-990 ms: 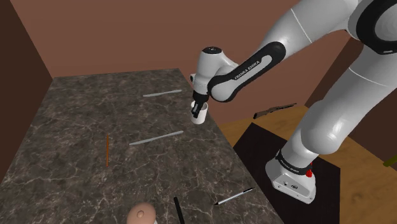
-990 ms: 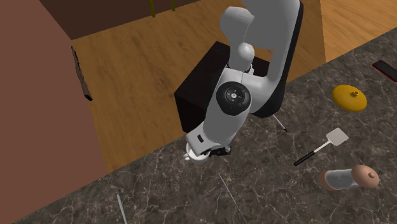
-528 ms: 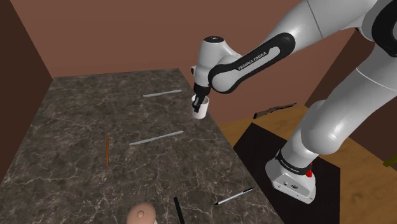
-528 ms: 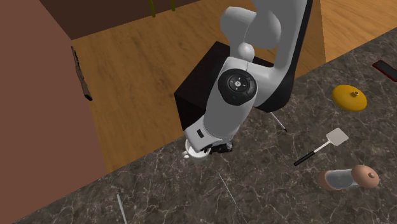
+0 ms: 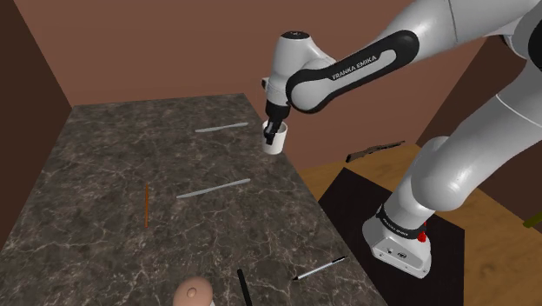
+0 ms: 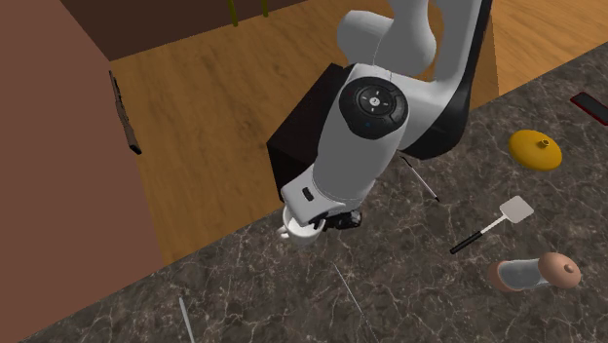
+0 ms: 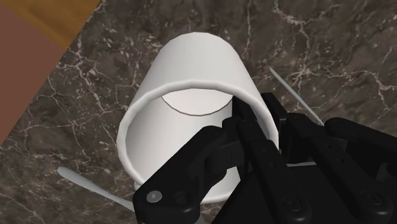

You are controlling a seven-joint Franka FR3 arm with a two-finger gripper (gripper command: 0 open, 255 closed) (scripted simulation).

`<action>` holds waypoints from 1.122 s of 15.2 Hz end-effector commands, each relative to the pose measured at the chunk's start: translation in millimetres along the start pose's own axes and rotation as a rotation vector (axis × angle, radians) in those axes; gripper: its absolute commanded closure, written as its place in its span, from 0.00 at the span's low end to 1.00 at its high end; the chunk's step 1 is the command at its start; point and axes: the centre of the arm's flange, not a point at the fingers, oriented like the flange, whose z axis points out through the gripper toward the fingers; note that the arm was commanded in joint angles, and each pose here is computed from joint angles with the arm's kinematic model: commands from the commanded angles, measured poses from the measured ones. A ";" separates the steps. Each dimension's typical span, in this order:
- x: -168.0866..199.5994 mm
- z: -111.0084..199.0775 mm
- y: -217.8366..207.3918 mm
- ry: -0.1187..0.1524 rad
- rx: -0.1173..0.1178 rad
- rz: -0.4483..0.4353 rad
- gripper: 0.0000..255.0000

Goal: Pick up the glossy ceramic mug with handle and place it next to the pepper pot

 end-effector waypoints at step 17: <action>8.9 -94.3 7.1 0.000 0.000 0.000 1.00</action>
